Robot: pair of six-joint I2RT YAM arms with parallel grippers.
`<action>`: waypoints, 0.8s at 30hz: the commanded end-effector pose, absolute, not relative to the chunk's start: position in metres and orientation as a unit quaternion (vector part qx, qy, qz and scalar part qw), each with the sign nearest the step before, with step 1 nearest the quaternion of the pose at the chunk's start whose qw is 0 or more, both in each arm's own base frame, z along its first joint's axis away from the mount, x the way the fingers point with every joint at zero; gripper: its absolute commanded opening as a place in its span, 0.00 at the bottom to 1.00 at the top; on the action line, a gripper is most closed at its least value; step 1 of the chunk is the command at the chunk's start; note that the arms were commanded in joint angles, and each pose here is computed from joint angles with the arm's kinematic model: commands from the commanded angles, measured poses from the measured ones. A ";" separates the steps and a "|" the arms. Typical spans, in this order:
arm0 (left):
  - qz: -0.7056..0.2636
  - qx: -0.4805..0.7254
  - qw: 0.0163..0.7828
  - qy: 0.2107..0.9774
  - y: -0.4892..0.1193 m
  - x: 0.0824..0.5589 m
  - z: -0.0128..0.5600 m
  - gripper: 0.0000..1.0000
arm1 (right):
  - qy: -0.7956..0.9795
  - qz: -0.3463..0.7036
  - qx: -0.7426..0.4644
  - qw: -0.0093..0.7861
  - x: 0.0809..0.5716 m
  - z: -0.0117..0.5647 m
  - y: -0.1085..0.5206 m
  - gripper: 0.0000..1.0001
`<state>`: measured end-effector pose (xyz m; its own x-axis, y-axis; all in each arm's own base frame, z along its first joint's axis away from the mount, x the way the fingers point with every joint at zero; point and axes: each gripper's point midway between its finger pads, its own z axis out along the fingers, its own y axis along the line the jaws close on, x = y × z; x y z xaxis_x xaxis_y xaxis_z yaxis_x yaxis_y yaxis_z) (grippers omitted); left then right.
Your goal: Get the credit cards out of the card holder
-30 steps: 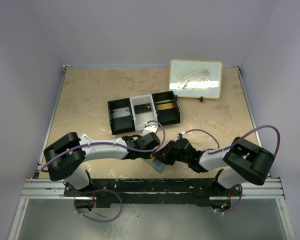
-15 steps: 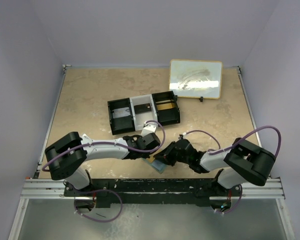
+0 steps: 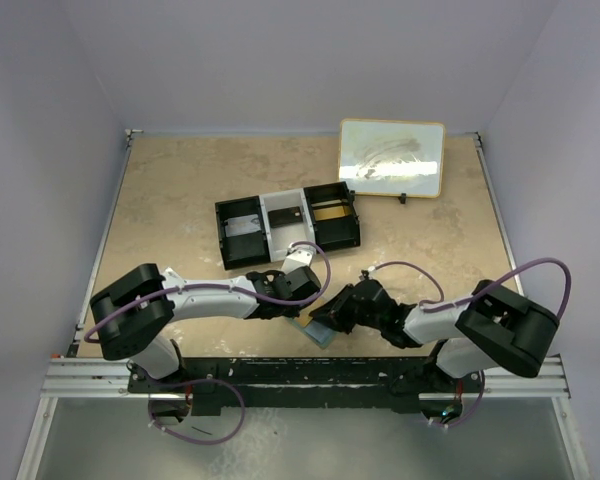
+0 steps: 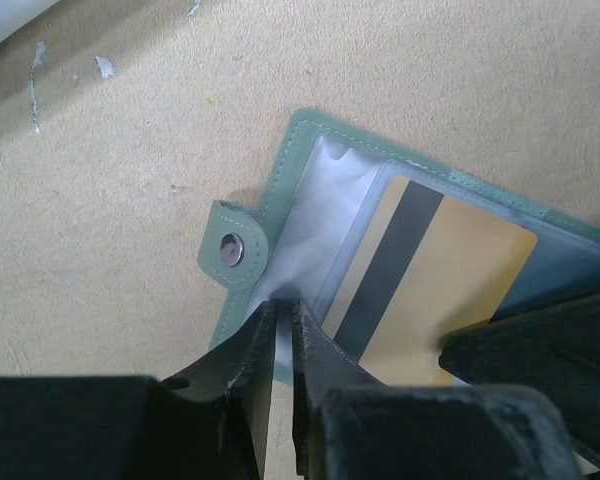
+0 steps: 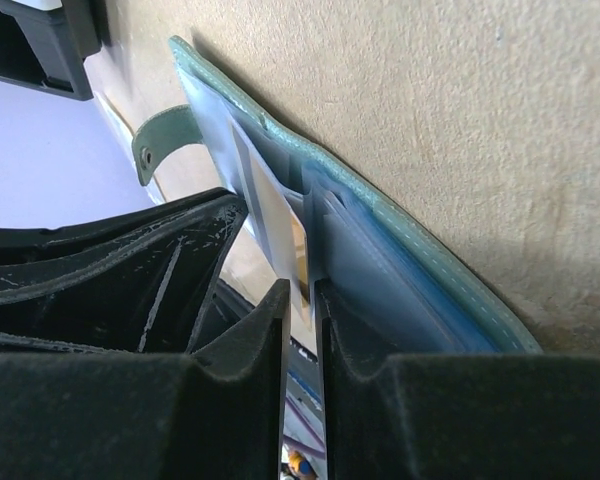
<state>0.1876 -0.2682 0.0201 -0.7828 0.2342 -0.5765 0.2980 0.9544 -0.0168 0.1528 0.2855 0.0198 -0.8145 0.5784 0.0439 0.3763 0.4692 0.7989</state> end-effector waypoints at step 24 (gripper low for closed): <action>-0.032 0.141 0.295 0.945 -0.262 0.187 0.014 0.08 | 0.868 0.383 0.285 0.135 0.144 0.007 0.257 0.00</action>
